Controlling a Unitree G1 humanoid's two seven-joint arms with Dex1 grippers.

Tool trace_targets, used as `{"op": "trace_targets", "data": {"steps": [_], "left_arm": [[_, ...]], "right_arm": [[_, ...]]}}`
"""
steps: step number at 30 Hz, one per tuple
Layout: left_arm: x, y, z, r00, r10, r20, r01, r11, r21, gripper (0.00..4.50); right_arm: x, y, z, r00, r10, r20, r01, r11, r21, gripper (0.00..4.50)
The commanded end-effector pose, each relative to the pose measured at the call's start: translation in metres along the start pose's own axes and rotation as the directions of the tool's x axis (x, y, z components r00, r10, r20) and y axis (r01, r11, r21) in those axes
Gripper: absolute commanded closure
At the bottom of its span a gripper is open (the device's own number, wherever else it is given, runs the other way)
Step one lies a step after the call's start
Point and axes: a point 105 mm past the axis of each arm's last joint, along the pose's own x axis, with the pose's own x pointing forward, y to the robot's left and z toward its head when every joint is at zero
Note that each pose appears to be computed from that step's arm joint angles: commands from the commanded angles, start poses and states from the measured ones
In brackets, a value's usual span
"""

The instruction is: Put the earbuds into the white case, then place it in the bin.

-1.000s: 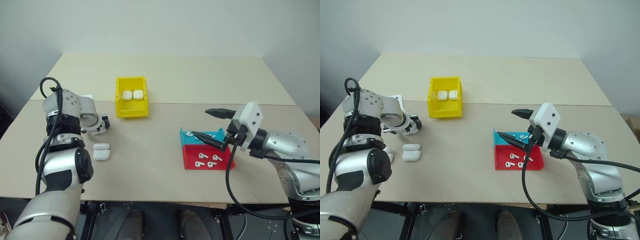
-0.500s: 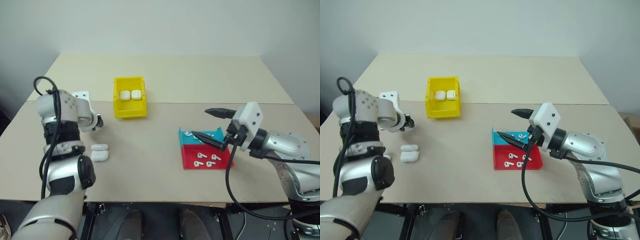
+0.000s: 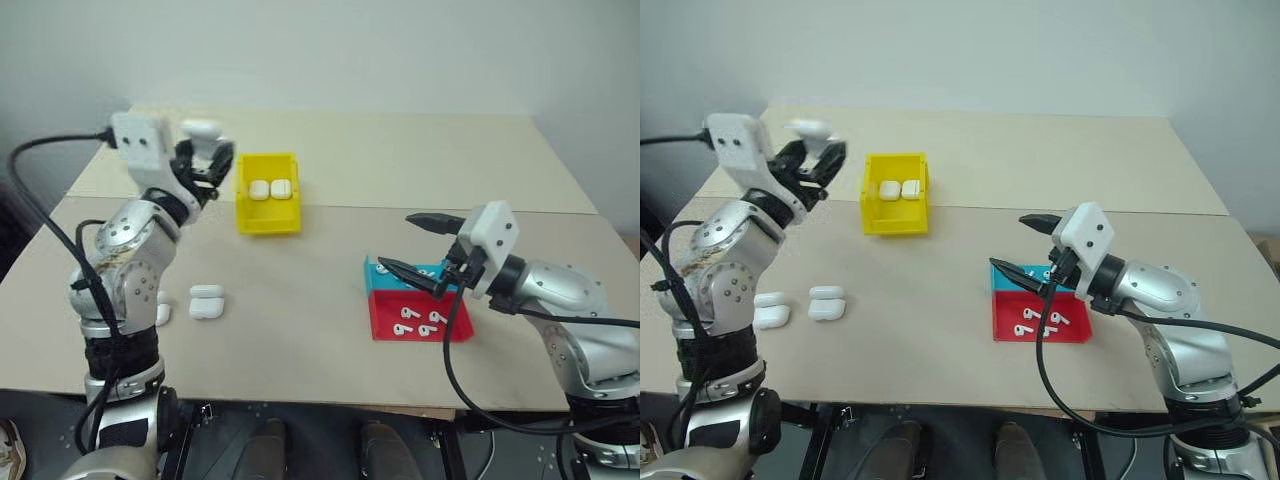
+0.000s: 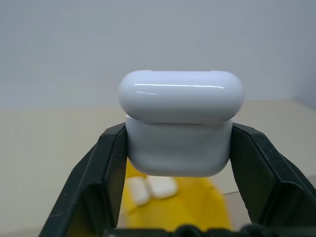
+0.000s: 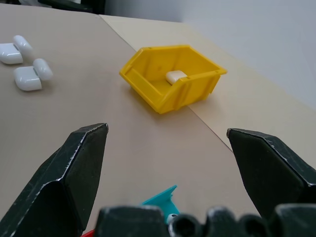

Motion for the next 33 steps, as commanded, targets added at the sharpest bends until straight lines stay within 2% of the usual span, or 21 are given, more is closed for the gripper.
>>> {"op": "trace_targets", "data": {"steps": [1,4,7,10,11,15,19,24,26,30,33], "left_arm": [[0.005,-0.029,0.015,0.966,-0.246,0.082,0.241,0.968,0.065,1.72],[-0.002,-0.047,0.020,0.896,-0.433,0.102,0.425,0.900,0.094,1.72],[-0.017,-0.053,0.018,0.790,-0.612,0.041,0.604,0.788,0.117,1.72],[-0.025,-0.054,0.012,0.717,-0.697,-0.017,0.695,0.712,0.100,1.72],[-0.032,-0.056,0.011,0.666,-0.745,-0.027,0.745,0.663,0.074,1.72],[-0.046,-0.069,0.006,0.548,-0.837,-0.003,0.836,0.547,0.039,1.72],[-0.038,-0.088,0.010,0.513,-0.839,0.181,0.851,0.525,0.019,1.72],[-0.036,-0.109,0.015,0.453,-0.835,0.313,0.880,0.474,-0.010,1.72],[-0.037,-0.112,0.013,0.446,-0.834,0.324,0.886,0.464,-0.025,1.72],[-0.045,-0.114,0.001,0.469,-0.831,0.300,0.875,0.483,-0.032,1.72],[-0.047,-0.111,-0.002,0.507,-0.814,0.283,0.853,0.521,-0.030,1.72]], "right_arm": [[-0.002,-0.005,0.013,0.998,-0.036,0.050,0.038,0.998,-0.045,0.00],[-0.006,-0.007,0.012,0.998,-0.050,0.049,0.052,0.997,-0.055,0.00],[-0.012,-0.007,0.012,0.998,-0.039,0.039,0.042,0.996,-0.078,0.00],[-0.022,-0.005,0.008,1.000,-0.009,0.002,0.009,0.996,-0.092,0.00],[-0.026,-0.004,0.006,1.000,0.009,-0.023,-0.011,0.995,-0.100,0.00],[-0.042,-0.005,0.000,0.994,0.047,-0.098,-0.057,0.994,-0.095,0.00],[-0.053,0.000,0.000,0.969,0.133,-0.208,-0.159,0.981,-0.112,0.00],[-0.046,-0.006,0.000,0.945,0.123,-0.304,-0.157,0.984,-0.089,0.00],[-0.040,-0.008,-0.003,0.921,0.122,-0.370,-0.162,0.983,-0.081,0.00],[-0.031,0.001,-0.010,0.825,0.203,-0.527,-0.282,0.957,-0.072,0.00],[-0.030,0.011,-0.013,0.765,0.282,-0.580,-0.393,0.916,-0.074,0.00]]}}
